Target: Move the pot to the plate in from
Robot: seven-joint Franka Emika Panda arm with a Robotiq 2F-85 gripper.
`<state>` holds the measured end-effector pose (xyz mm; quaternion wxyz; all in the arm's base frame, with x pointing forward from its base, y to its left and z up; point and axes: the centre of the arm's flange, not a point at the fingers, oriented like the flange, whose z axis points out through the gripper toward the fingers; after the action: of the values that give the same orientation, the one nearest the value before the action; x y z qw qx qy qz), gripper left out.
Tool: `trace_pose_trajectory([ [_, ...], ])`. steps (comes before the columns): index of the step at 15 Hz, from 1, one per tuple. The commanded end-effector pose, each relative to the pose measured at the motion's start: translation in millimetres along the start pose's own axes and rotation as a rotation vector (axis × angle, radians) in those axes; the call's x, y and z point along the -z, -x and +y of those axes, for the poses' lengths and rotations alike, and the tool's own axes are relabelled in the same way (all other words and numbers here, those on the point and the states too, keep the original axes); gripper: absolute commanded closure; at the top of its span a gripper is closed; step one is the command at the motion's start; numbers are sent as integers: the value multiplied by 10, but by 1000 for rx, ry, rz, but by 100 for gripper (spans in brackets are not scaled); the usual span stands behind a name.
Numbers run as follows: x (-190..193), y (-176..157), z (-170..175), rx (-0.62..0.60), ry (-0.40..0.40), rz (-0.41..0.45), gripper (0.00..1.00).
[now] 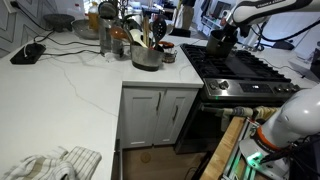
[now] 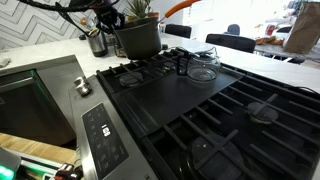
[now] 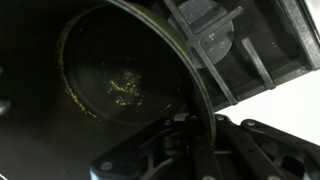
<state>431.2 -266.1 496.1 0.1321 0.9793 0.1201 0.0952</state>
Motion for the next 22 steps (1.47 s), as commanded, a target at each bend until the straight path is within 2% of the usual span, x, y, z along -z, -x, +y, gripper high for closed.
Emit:
trace_pose_trajectory([
  [1,-85,-122,176,7,-21,14,99],
  [13,-300,-442,1068,64,-114,105,99],
  [18,-479,-469,1377,57,-130,108,99],
  [22,-582,-527,1473,96,-139,90,99],
])
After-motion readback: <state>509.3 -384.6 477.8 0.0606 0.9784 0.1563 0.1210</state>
